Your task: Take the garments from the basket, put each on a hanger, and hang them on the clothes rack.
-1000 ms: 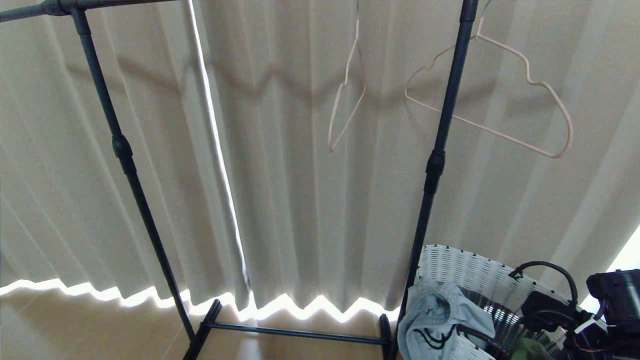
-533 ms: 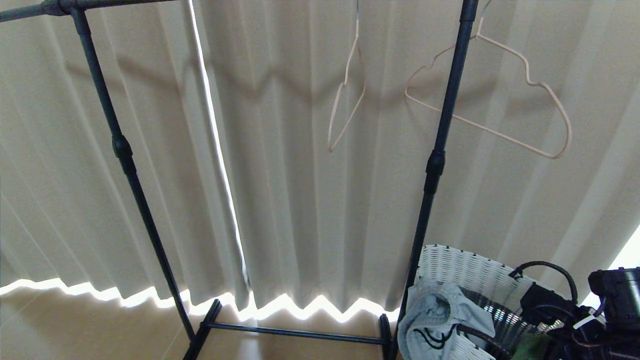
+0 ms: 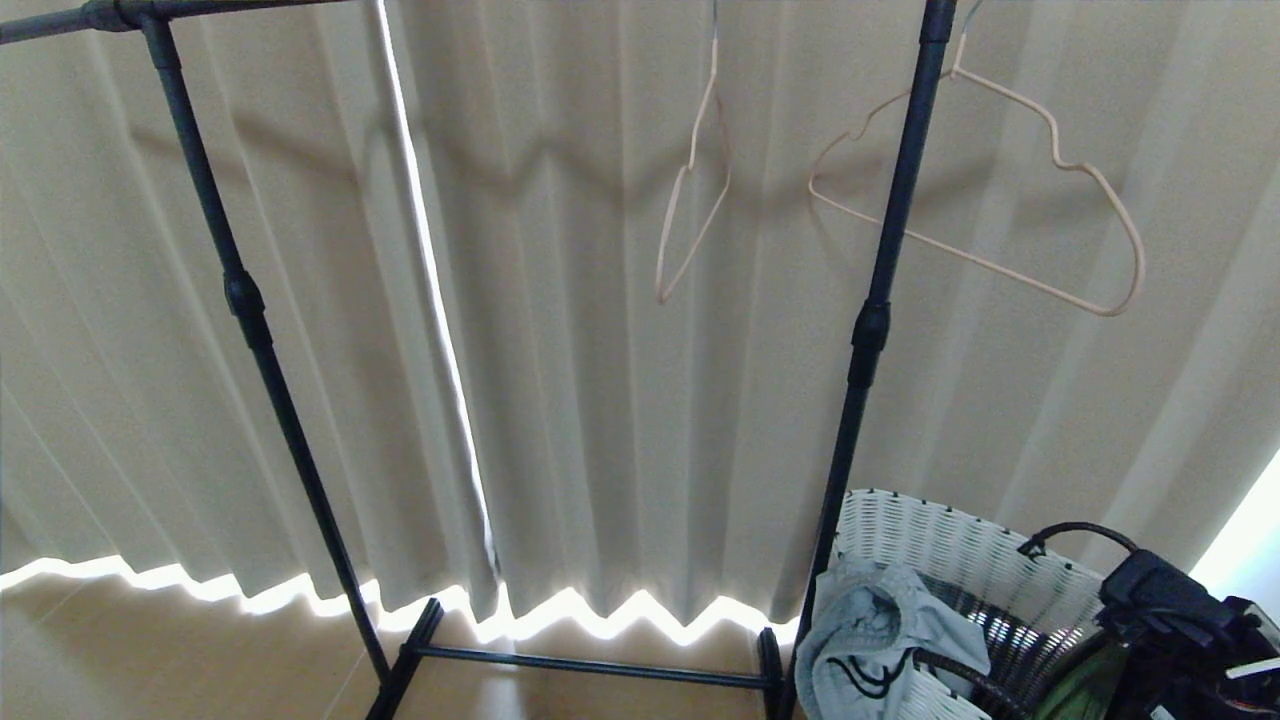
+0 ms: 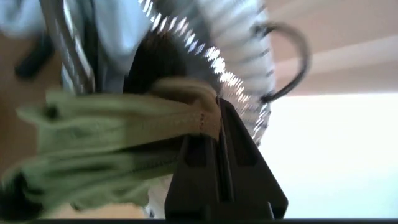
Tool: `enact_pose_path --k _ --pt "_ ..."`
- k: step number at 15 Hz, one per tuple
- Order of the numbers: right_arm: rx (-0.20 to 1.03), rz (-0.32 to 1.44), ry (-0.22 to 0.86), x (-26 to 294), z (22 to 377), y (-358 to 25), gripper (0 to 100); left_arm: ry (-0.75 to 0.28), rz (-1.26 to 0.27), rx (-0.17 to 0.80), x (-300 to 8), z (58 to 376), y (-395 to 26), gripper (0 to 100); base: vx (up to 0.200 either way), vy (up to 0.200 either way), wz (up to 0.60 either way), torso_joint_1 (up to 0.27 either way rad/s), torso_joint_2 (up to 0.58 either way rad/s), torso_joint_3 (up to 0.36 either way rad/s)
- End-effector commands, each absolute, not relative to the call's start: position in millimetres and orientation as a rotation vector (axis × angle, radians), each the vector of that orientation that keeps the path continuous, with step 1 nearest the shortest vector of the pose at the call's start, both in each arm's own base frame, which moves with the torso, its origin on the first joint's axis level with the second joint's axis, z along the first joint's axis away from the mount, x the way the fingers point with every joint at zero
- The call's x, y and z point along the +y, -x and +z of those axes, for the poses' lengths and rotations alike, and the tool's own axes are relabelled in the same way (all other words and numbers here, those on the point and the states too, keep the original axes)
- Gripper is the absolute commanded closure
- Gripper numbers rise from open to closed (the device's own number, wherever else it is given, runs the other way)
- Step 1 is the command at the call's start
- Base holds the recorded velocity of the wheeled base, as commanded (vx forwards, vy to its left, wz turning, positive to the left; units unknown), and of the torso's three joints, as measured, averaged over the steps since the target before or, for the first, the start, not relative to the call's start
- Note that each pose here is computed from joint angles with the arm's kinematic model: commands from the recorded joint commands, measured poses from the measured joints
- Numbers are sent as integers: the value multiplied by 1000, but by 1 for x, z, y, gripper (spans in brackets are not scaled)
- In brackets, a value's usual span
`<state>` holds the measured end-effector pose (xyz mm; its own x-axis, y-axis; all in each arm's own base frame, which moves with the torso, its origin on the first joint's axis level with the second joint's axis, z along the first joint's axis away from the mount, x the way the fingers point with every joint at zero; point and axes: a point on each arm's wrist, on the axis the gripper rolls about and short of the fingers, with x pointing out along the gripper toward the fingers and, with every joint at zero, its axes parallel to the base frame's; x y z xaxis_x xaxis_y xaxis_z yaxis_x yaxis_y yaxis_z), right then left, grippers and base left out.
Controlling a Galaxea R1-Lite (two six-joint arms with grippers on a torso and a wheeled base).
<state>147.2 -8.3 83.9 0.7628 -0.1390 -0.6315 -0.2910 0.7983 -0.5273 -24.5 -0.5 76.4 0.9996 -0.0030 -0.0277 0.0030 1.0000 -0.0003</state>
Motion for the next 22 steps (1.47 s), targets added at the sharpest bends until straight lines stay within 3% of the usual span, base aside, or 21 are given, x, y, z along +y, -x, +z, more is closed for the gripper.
enact_pose_path --k 1,6,17,22 --pt "518 24 602 -7 113 -131 100 0 -3 28 -1 76 24 0 0 0 0 0 0 0" --pt "371 -37 518 -7 136 -123 100 0 -3 28 -1 76 24 0 0 0 0 0 0 0" --pt "364 -42 514 -7 138 -123 100 0 -2 28 0 76 24 0 -200 0 0 1 1 2" --pt "364 -42 514 -7 137 -123 100 0 -2 28 0 76 24 0 0 0 0 0 0 0"
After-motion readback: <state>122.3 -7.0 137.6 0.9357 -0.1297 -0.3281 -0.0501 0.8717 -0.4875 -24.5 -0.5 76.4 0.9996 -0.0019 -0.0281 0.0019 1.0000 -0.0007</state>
